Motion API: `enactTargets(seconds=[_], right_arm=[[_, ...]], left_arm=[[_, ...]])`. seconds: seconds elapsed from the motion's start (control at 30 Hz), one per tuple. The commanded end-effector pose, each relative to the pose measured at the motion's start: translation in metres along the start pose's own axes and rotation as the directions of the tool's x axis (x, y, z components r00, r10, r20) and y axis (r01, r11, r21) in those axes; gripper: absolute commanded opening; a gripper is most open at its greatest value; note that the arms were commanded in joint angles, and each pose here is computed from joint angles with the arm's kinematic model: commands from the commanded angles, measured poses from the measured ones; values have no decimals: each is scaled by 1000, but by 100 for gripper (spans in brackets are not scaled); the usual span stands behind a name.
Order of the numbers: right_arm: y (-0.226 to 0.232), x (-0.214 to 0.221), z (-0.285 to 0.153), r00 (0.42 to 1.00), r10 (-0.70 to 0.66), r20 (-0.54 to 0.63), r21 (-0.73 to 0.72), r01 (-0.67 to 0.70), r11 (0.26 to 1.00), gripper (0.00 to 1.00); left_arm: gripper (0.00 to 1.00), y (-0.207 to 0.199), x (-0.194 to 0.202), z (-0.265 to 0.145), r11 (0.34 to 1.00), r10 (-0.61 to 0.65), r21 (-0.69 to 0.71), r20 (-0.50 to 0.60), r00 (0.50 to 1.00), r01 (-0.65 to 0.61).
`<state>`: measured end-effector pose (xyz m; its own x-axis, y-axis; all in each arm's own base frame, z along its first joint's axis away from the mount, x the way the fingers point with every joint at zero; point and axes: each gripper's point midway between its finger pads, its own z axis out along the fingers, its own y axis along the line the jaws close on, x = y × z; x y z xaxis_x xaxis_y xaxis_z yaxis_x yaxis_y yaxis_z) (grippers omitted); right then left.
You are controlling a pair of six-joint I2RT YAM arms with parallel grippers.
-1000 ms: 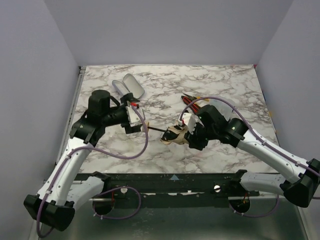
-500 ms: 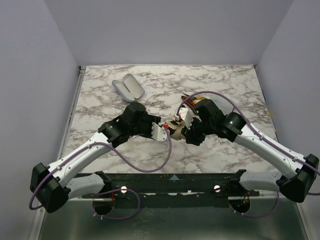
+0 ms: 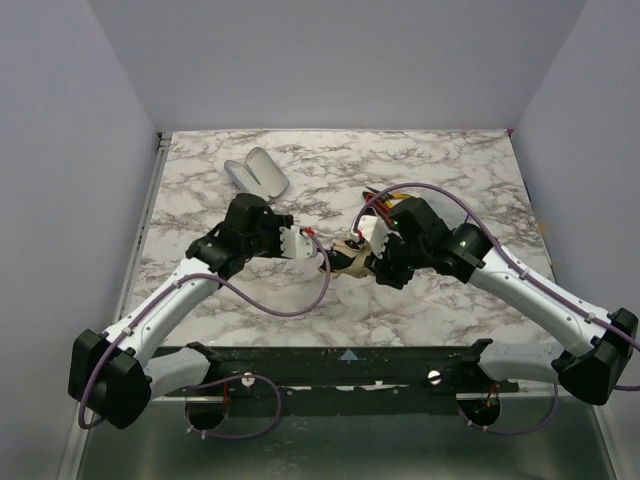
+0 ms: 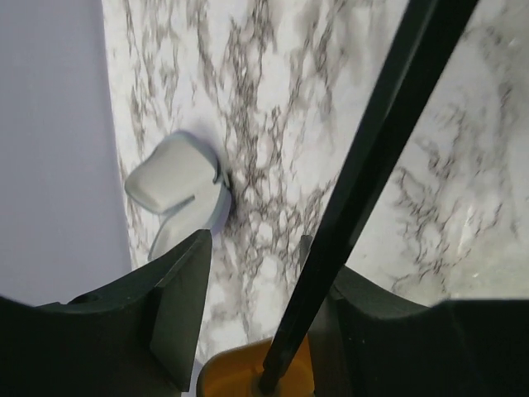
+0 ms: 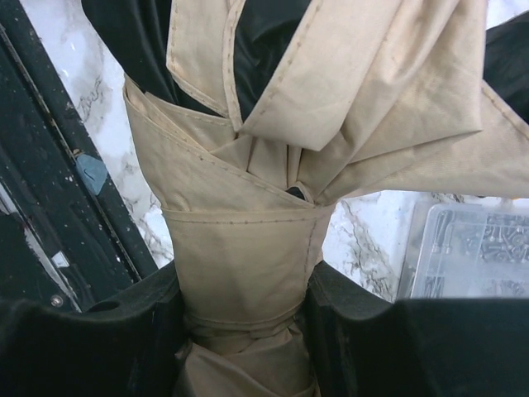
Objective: Open the umbrella
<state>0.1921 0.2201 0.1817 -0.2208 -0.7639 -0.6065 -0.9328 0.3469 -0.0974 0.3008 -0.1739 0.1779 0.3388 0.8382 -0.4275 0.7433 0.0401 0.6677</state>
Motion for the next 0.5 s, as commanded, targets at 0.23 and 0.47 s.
enactTargets(seconds=[0.23,0.47], right_arm=[[-9,11,-22,1000,3,-8,49,-3,999,0],[-3,24,-33,999,-20,-27,41,21,999,0]], left_arm=[[53,23,116,-26,998,-19,-63,-237,971,4],[63,25,178,-35,998,-43,-60,-323,945,25]])
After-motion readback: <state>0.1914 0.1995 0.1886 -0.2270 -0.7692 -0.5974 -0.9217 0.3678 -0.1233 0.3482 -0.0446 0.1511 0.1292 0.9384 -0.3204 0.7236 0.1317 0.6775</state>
